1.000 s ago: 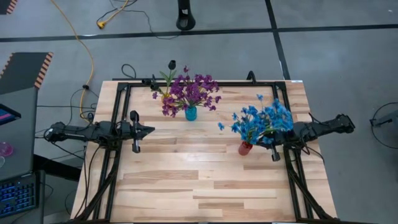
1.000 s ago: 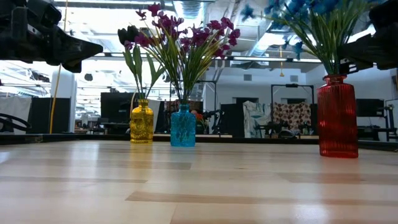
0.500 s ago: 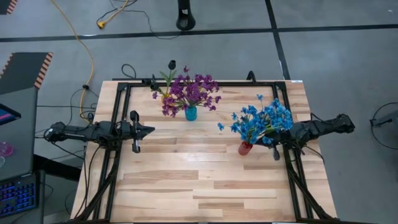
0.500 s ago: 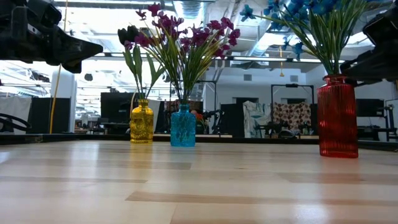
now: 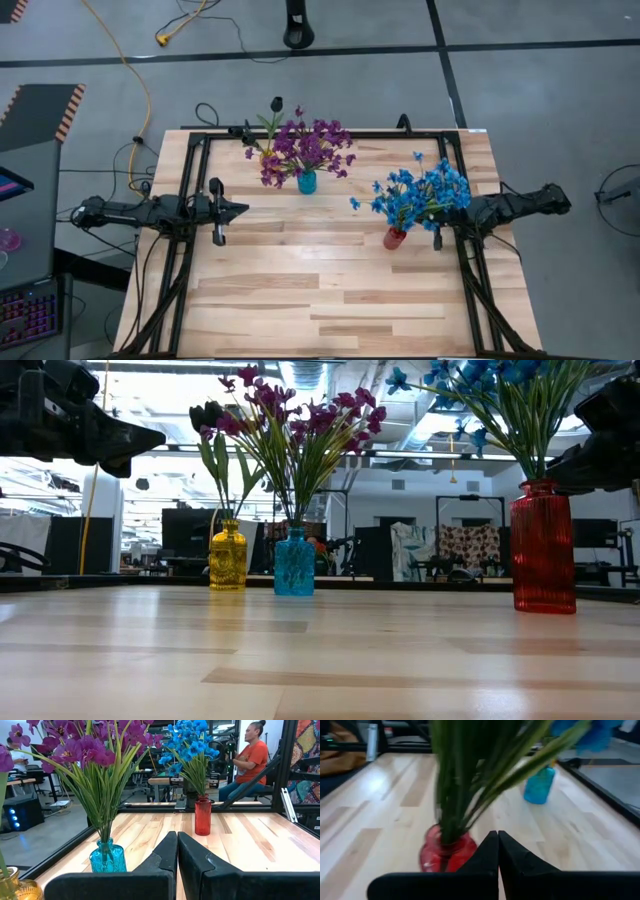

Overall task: Sort flowers into vase by color
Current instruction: Adjust the red vase with flowers

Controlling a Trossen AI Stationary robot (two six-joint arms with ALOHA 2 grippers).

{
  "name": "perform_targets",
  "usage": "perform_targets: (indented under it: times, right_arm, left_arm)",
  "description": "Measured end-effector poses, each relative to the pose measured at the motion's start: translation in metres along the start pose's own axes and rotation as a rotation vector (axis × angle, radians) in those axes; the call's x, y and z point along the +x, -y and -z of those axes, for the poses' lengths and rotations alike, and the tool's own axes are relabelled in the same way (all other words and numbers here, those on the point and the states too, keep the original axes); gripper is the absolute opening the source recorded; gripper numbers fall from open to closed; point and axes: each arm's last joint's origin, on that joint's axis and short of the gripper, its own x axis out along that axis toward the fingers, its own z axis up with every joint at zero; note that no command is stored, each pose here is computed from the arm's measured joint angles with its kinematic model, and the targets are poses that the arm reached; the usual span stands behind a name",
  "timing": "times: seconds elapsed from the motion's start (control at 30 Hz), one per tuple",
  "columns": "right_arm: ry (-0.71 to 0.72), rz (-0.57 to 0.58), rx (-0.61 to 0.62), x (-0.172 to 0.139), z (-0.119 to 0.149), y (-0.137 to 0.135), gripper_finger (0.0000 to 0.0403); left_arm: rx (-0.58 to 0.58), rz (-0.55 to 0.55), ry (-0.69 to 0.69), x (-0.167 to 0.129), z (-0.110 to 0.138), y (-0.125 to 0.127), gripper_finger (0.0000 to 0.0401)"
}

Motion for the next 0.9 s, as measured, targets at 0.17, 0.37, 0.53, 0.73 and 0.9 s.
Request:
perform_targets:
  times: [0.17,0.37,0.53,0.73,0.9]
  right_arm:
    - [0.032,0.044,-0.021,0.0043,0.0018,0.0017,0.0031]
    - [0.065,0.043,-0.039,0.005,-0.0004,0.0027,0.0031]
    - [0.081,0.032,-0.041,0.0052,-0.0016,0.0024,0.0031]
    - [0.165,-0.019,-0.115,0.0073,-0.0051,0.0,0.0031]
    - [0.163,-0.002,-0.112,0.0078,-0.0051,0.0023,0.0031]
  left_arm:
    - [0.0,0.0,0.0,0.0,0.0,0.0,0.0]
    - [-0.008,0.0,0.0,0.0,0.0,0.0,0.0]
    - [-0.008,0.0,0.0,0.0,0.0,0.0,0.0]
    - [-0.013,0.0,0.0,0.0,0.0,0.0,0.0]
    - [-0.015,0.0,0.0,0.0,0.0,0.0,0.0]
